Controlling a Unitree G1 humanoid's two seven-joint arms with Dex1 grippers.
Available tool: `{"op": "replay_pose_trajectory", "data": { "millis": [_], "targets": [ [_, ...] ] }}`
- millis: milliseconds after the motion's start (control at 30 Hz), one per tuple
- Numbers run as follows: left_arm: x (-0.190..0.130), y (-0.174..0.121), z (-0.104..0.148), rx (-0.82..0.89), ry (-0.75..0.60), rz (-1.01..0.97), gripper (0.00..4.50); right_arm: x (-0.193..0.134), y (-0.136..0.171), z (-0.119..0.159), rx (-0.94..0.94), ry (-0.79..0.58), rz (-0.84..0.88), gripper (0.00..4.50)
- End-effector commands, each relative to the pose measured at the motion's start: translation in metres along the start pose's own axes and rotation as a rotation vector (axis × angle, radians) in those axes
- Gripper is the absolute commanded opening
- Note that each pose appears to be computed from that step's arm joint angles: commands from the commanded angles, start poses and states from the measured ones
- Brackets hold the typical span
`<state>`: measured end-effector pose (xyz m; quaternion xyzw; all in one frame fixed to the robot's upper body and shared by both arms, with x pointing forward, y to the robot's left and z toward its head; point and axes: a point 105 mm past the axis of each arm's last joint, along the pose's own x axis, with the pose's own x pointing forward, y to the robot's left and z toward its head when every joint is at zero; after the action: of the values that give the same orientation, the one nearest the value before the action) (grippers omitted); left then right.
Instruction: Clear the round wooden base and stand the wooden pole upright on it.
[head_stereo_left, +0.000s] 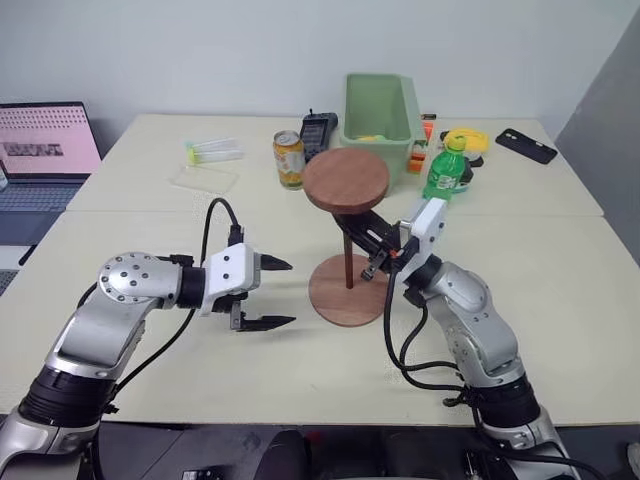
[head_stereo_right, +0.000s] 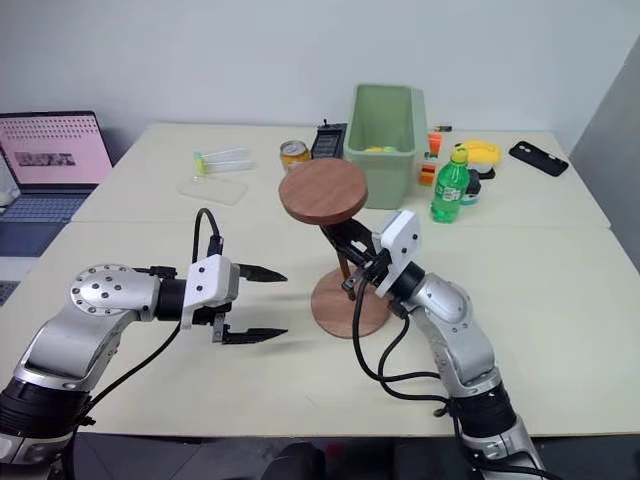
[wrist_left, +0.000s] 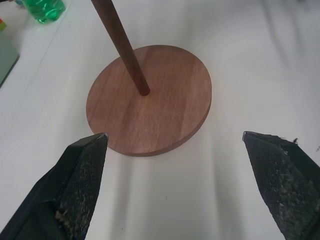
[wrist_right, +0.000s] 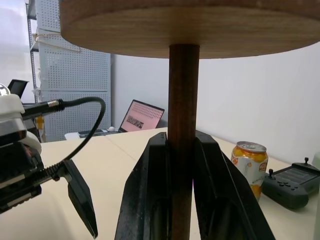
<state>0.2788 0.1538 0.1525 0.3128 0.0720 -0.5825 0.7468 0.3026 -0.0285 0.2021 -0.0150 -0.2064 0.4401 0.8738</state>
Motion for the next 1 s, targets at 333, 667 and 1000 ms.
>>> {"op": "replay_pose_trajectory", "data": {
  "millis": [333, 667, 1000],
  "targets": [
    [-0.001, 0.003, 0.011, 0.023, -0.025, 0.007, 4.5, -0.035, 0.006, -0.059, 0.057, 0.254, 0.018, 0.23],
    [0.002, 0.002, 0.013, 0.026, -0.029, 0.0, 4.5, -0.044, 0.001, -0.08, 0.084, 0.363, -0.021, 0.23],
    [0.004, 0.002, 0.014, 0.021, -0.037, -0.007, 4.5, -0.054, 0.0, -0.103, 0.107, 0.493, -0.056, 0.23]
  ]
}}
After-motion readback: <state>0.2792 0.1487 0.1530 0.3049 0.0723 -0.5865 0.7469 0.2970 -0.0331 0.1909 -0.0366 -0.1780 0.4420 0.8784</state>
